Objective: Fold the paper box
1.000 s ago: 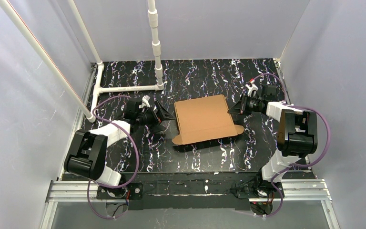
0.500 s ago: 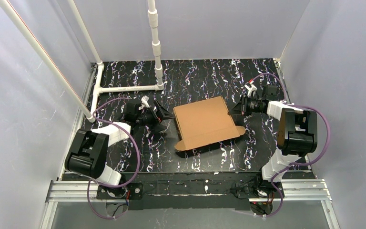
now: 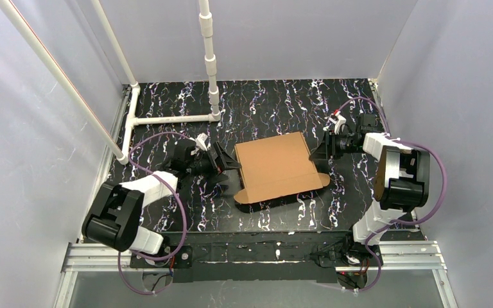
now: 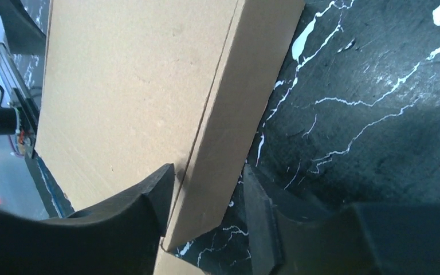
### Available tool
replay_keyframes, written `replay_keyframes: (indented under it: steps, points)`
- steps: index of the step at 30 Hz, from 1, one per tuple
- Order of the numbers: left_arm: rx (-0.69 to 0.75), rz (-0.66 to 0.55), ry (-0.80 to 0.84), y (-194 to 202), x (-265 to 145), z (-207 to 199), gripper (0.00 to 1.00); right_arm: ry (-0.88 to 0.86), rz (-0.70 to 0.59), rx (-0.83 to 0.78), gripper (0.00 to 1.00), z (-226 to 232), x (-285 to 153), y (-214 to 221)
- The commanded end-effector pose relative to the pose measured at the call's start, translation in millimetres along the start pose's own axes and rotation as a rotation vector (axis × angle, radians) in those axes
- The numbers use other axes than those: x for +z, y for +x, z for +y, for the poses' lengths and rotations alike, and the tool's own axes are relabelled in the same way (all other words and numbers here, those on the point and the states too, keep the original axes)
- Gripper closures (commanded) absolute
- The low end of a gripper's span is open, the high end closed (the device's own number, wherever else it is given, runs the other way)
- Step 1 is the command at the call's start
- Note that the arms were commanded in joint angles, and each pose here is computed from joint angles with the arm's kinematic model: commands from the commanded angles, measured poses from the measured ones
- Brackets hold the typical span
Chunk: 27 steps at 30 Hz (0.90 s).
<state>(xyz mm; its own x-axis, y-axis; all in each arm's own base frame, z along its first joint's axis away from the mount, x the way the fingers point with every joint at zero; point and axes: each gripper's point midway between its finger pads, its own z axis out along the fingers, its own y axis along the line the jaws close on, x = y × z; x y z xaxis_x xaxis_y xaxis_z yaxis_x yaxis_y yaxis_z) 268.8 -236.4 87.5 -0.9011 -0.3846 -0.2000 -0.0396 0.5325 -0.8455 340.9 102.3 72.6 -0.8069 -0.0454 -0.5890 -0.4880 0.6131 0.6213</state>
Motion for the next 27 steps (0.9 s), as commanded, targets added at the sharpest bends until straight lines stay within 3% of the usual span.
replay_keyframes:
  steps: [1, 6, 16, 27]
  points:
    - [0.09, -0.044, 0.043, -6, -9, -15, 0.02, -0.003, -0.008, -0.144, 0.4, 15, -20, -11]
    - [0.107, -0.046, 0.045, -2, -14, -14, 0.02, 0.015, -0.007, -0.187, 0.3, 18, -28, -12]
    - [0.091, -0.06, 0.03, 8, -24, -5, 0.02, 0.012, -0.001, -0.251, 0.25, 28, -38, -20]
    - [0.156, -0.109, 0.074, 9, -40, -19, 0.02, -0.031, 0.089, -0.389, 0.23, 50, -61, -10]
